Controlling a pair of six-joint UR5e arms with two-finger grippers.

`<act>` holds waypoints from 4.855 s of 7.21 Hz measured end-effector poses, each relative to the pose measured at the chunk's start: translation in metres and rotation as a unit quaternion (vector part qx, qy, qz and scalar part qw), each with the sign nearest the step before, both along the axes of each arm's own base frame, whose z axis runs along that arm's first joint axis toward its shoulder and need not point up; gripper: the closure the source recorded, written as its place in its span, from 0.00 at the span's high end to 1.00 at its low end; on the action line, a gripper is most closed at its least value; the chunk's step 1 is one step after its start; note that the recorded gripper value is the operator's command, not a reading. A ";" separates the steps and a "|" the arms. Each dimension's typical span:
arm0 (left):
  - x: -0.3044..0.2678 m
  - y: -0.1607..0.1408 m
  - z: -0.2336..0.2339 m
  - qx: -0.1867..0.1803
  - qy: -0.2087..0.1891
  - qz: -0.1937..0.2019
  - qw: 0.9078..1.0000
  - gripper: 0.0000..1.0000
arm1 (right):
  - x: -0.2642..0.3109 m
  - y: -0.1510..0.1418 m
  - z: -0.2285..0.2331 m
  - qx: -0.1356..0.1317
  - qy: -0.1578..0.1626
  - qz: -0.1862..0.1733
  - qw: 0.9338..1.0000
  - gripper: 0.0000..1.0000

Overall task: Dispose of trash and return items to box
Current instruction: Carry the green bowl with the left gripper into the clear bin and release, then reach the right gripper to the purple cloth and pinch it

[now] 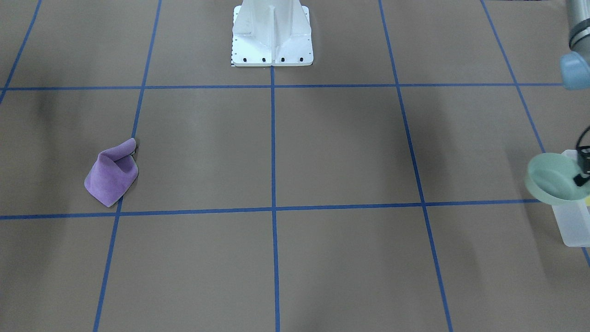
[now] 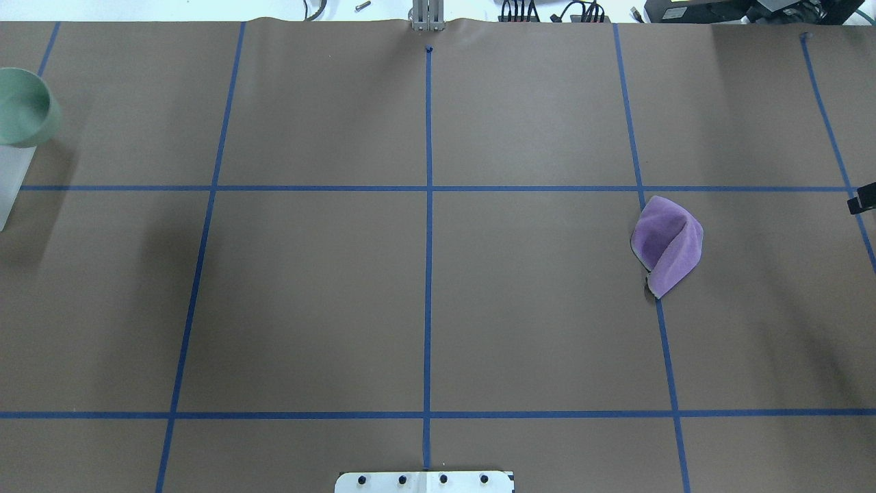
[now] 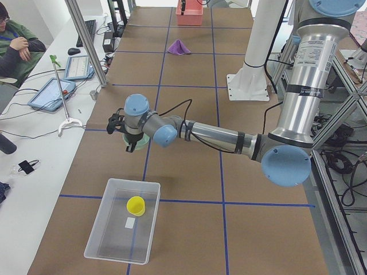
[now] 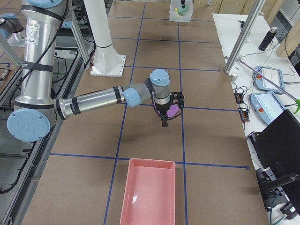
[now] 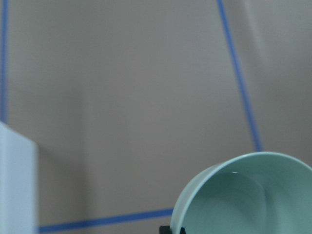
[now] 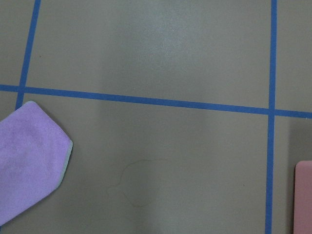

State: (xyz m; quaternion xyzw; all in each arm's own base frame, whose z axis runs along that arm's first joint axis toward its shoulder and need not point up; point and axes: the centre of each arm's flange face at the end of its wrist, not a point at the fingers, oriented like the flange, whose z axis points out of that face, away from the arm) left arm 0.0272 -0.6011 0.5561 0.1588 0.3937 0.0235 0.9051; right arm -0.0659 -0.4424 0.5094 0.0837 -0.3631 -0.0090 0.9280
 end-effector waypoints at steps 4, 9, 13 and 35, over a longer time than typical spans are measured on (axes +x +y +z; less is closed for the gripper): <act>-0.099 -0.015 0.150 -0.036 -0.106 -0.010 0.994 0.00 | -0.001 -0.001 -0.002 0.003 0.000 0.000 1.000 1.00; -0.098 -0.037 0.215 -0.070 -0.208 -0.101 0.970 0.00 | -0.003 -0.005 -0.007 0.009 -0.001 -0.002 1.000 1.00; -0.067 -0.023 0.234 -0.065 -0.213 -0.093 0.971 0.99 | -0.003 -0.004 -0.008 0.011 -0.002 -0.002 1.000 1.00; -0.077 0.125 0.018 -0.051 -0.036 0.048 0.997 0.99 | -0.246 -0.011 -0.096 -0.050 0.012 0.125 0.991 0.58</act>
